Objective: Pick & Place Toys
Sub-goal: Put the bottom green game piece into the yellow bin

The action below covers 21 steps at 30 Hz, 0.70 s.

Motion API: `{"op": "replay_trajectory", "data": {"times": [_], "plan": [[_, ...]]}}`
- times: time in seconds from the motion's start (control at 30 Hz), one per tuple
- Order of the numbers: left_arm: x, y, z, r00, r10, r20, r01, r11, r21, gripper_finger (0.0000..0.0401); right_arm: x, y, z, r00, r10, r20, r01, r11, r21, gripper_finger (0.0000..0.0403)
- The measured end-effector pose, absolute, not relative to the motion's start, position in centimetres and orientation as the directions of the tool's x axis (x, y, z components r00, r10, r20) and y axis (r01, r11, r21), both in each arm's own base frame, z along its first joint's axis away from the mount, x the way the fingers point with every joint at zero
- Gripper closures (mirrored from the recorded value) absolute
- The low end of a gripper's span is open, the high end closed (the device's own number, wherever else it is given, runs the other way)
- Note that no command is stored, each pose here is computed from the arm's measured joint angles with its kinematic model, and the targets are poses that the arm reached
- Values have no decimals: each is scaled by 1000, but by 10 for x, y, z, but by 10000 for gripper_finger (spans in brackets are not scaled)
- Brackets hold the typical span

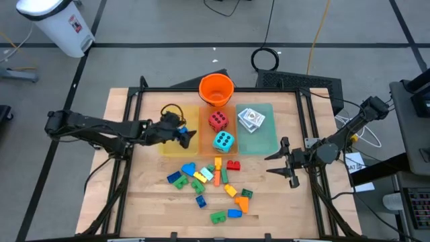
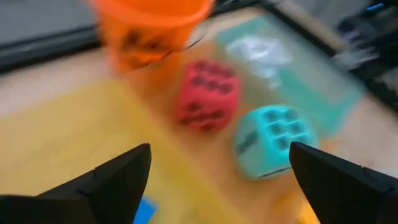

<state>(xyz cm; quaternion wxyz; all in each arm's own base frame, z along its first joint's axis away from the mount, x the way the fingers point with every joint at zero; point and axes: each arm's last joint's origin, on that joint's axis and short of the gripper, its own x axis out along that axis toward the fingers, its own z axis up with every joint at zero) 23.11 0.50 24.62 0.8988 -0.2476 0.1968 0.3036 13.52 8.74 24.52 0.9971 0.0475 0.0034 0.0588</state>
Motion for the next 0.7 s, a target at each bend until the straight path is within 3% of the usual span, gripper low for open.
{"op": "replay_trajectory", "data": {"times": [0.17, 0.3, 0.43, 0.53, 0.7], "plan": [[243, -12, 261, 855, 383, -349, -496, 800, -337, 19, 138, 90, 238, 993, 118, 10, -118, 981, 155, 232], [253, -26, 259, 899, 315, -304, -405, 860, -310, 19, 140, 92, 227, 987, 136, 79, -150, 969, 197, 232], [258, -35, 256, 914, 286, -289, -365, 889, -276, 16, 142, 100, 218, 926, 340, 161, -368, 910, 193, 232], [261, -38, 253, 914, 278, -297, -360, 892, -272, 16, 152, 110, 223, 903, 372, 213, -417, 879, 232, 230], [263, -42, 248, 911, 268, -313, -355, 897, -265, 15, 197, 147, 230, 942, 331, -52, -320, 934, 157, 188]]}}
